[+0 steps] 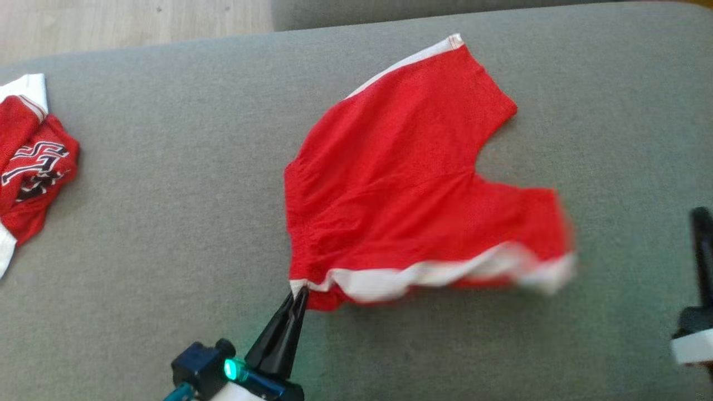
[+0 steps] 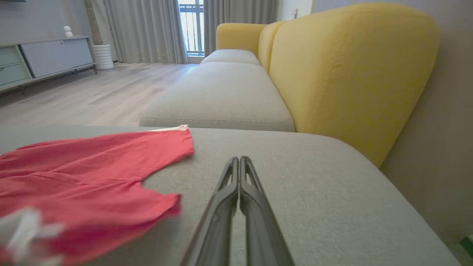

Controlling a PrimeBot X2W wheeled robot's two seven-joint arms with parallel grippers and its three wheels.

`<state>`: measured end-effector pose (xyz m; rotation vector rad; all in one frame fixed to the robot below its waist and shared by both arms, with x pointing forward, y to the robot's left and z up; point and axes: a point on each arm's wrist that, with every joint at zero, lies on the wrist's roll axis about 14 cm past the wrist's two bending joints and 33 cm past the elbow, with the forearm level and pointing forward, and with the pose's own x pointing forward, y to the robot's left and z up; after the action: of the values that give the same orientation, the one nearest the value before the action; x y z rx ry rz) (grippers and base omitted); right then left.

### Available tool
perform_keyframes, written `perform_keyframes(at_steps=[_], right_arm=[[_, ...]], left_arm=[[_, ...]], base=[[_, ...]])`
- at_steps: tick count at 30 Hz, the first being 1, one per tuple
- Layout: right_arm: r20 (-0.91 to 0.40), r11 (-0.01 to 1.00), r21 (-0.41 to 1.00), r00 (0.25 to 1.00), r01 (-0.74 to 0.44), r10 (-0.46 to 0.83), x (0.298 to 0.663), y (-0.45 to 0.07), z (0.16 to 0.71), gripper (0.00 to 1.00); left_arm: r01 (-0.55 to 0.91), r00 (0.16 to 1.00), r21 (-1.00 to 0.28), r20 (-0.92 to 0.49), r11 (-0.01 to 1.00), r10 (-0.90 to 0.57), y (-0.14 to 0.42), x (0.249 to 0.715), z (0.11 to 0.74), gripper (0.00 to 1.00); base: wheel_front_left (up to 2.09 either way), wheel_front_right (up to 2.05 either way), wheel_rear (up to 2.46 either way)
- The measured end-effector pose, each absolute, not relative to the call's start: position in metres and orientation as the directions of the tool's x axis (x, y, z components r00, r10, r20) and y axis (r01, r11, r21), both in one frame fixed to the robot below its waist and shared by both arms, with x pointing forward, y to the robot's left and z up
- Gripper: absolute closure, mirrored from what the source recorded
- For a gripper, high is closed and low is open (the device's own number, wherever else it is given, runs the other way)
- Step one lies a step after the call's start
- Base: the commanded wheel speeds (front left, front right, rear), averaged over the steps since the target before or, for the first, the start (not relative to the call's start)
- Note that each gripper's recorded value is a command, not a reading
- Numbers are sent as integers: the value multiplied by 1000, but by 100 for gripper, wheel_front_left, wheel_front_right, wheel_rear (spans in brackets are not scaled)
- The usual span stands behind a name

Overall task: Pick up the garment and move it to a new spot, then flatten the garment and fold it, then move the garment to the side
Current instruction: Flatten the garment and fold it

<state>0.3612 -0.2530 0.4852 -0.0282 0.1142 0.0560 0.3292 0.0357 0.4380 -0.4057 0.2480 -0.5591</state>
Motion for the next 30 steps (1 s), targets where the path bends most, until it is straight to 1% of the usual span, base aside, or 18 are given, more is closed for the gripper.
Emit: perform_keyframes(at_steps=[2,5,10,13,14,15,17,19,24,30], right_arm=[[-106,998,-33,993,-47,43,363,-258,491,100],[-96,997,-33,993,-67,63,374,-251,496,100],[-100,987,-65,985,-145,138,405,-232,496,100],[-130,978,-48,972,-204,197,412,-212,486,100],[-145,975,-42,967,-216,208,412,-207,481,53],[-156,974,-37,964,-222,214,412,-205,476,0],[-183,970,-27,955,-243,234,407,-198,467,0],[-223,960,-14,937,-278,268,394,-187,455,0],[-373,926,59,852,-374,368,341,-156,417,0],[-523,908,192,745,-372,415,302,-147,390,0]], left_arm=[[438,832,-454,-124,776,-541,41,327,437,100],[425,844,-467,-104,775,-526,43,336,444,100],[448,854,-452,-40,772,-519,37,366,466,100],[450,857,-440,-30,777,-514,38,374,470,100],[441,860,-439,-41,783,-508,41,375,467,100],[433,862,-439,-53,787,-504,43,375,463,100],[421,866,-443,-62,792,-496,45,375,458,100],[416,866,-448,-69,791,-495,45,376,455,100],[421,863,-448,-69,789,-500,44,381,453,100],[433,853,-445,-78,784,-515,42,385,447,100]], base=[[0,0,0],[0,0,0],[0,0,0],[0,0,0],[0,0,0],[0,0,0],[0,0,0],[0,0,0],[0,0,0],[0,0,0]])
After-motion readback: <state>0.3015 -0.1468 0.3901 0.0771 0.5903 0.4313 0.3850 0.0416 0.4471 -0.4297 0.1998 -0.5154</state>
